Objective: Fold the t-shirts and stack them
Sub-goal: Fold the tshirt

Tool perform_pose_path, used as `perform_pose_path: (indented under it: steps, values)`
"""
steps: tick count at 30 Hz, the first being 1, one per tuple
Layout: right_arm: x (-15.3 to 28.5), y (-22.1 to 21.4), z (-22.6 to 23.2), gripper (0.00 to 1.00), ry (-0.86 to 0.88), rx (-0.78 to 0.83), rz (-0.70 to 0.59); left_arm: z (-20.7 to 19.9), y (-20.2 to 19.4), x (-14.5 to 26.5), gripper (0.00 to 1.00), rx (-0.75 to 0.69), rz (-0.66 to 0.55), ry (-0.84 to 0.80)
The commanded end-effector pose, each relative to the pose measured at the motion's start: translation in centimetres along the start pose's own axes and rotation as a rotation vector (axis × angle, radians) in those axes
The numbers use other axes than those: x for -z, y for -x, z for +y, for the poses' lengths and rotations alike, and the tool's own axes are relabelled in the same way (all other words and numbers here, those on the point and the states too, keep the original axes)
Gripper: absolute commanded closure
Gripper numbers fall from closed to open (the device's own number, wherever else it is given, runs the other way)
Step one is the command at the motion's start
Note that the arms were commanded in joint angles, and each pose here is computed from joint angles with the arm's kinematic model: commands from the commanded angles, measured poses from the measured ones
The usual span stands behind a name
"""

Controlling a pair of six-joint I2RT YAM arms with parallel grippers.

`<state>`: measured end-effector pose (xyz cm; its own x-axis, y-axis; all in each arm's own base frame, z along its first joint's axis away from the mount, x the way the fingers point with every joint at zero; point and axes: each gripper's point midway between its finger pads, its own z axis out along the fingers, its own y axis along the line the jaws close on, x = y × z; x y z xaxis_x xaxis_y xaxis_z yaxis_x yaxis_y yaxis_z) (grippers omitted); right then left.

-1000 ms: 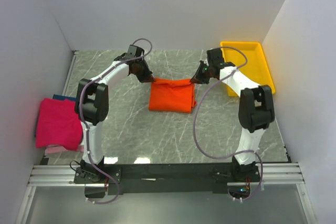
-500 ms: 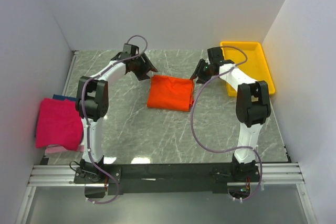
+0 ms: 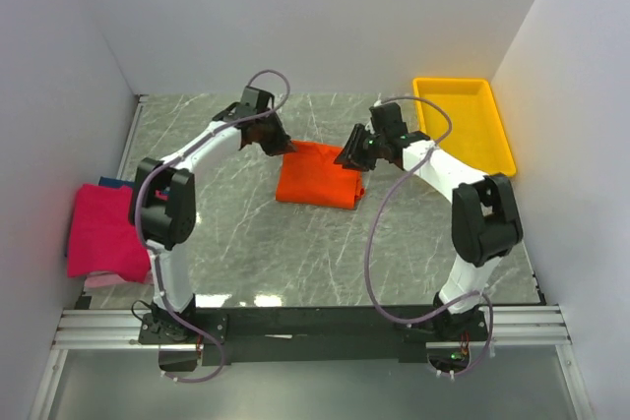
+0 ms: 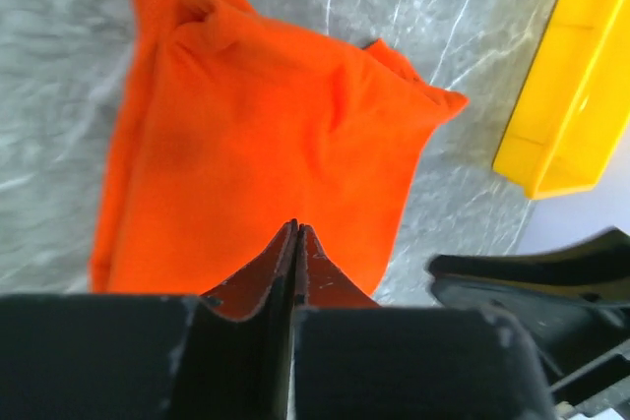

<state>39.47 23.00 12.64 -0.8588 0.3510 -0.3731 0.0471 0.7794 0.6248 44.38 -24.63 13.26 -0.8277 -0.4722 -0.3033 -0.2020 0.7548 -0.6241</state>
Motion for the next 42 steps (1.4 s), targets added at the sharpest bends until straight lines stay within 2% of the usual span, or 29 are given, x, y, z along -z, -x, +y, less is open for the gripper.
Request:
perform_pose_path:
  steps: [1, 6, 7, 10, 13, 15, 19, 21, 24, 26, 29, 30, 33, 38, 42]
  values:
    - [-1.6, 3.3, 2.2, 0.62, 0.108, 0.0, -0.038, -0.4, 2.1, -2.3, 0.97, -0.011, -0.024, -0.006]
    - [-7.2, 6.0, -0.1, 0.62, 0.137, -0.084, 0.04, -1.2, 4.3, -6.2, 0.99, -0.014, -0.015, -0.083]
    - [-7.6, 6.7, 0.2, 0.62, 0.165, -0.095, 0.042, -0.6, 4.5, -7.6, 0.97, -0.002, -0.009, -0.076]
    - [-10.3, 7.0, -2.3, 0.62, 0.146, -0.179, 0.072, 0.8, 4.7, -10.0, 0.94, 0.031, 0.023, -0.076]
    - [-10.6, 7.9, -3.0, 0.62, 0.164, -0.227, 0.065, 2.1, 4.8, -11.1, 0.88, 0.061, 0.036, -0.072]
    - [-10.4, 8.2, -3.1, 0.62, 0.173, -0.227, 0.061, 1.7, 5.3, -10.7, 0.82, 0.067, 0.033, -0.109]
    - [-7.6, 9.8, -1.2, 0.61, 0.221, -0.173, 0.018, -0.6, 6.6, -8.2, 0.63, 0.037, 0.005, -0.2]
    - [-6.3, 10.1, -0.3, 0.6, 0.233, -0.152, 0.005, -2.3, 7.5, -6.3, 0.56, -0.002, -0.022, -0.246]
    - [-3.4, 9.4, 1.4, 0.59, 0.265, -0.132, -0.011, -3.2, 7.2, -3.6, 0.53, -0.03, -0.037, -0.254]
    - [-1.9, 6.7, 3.0, 0.59, 0.298, -0.113, 0.006, -2.4, 6.0, -2.6, 0.54, -0.014, -0.025, -0.213]
    - [-1.1, 2.1, 4.7, 0.63, 0.351, -0.09, 0.042, -0.1, 2.0, -1.9, 0.65, 0.009, 0.042, -0.105]
    - [-1.5, -0.3, 3.8, 0.64, 0.344, -0.111, 0.08, 0.8, -0.6, -1.5, 0.7, 0.019, 0.078, -0.09]
    - [-1.6, -3.0, 4.9, 0.7, 0.404, -0.116, 0.111, 1.5, -4.7, -1.0, 0.75, 0.002, 0.129, -0.106]
    - [-4.2, -6.9, 1.1, 0.79, 0.355, -0.167, 0.195, 2.6, -9.5, -2.2, 0.79, -0.029, 0.228, -0.104]
    - [-4.7, -9.0, -3.8, 0.81, 0.298, -0.261, 0.219, 7.7, -12.7, -4.3, 0.8, 0.041, 0.284, 0.053]
